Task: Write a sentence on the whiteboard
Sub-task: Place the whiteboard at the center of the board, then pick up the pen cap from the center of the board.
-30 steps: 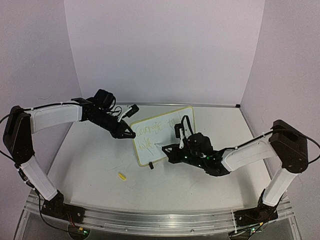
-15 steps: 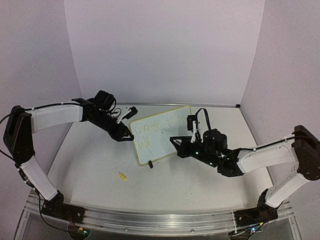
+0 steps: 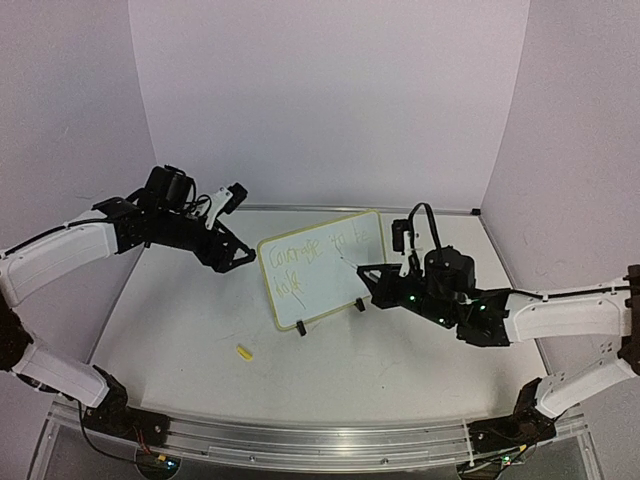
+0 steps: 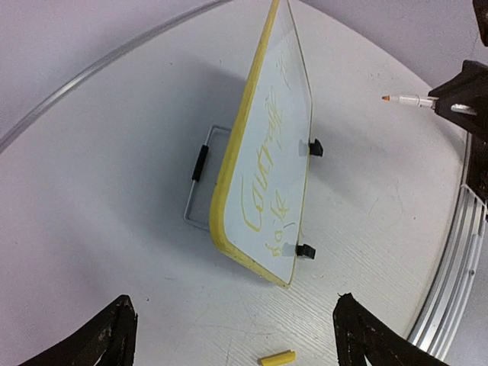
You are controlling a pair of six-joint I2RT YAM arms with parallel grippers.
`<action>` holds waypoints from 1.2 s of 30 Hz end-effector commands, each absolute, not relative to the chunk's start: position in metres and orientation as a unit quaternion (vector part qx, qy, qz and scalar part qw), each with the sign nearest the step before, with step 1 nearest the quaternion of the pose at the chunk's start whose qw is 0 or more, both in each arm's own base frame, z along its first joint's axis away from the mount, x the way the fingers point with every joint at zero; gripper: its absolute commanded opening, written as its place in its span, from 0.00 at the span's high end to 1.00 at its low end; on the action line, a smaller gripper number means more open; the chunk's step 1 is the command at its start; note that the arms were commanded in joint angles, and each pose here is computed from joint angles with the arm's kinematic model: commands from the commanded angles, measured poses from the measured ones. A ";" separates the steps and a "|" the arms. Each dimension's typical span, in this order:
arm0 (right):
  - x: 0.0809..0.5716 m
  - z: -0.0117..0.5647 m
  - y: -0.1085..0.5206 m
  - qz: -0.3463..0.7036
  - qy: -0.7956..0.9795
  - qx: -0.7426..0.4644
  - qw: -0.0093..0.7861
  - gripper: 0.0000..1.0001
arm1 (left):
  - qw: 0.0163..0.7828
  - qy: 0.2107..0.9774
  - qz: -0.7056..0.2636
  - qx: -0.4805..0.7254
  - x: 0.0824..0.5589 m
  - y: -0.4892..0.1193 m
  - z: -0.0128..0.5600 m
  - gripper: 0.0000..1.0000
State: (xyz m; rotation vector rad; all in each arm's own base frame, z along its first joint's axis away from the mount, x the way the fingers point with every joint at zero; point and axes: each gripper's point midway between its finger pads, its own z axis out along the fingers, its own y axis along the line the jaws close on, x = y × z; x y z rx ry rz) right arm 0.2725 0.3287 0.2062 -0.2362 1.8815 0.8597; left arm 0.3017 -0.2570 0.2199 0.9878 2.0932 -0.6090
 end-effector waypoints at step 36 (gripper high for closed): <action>0.226 0.195 0.261 0.347 0.823 -0.057 0.447 1.00 | 0.221 0.880 -0.365 0.208 0.228 -0.287 0.064 0.17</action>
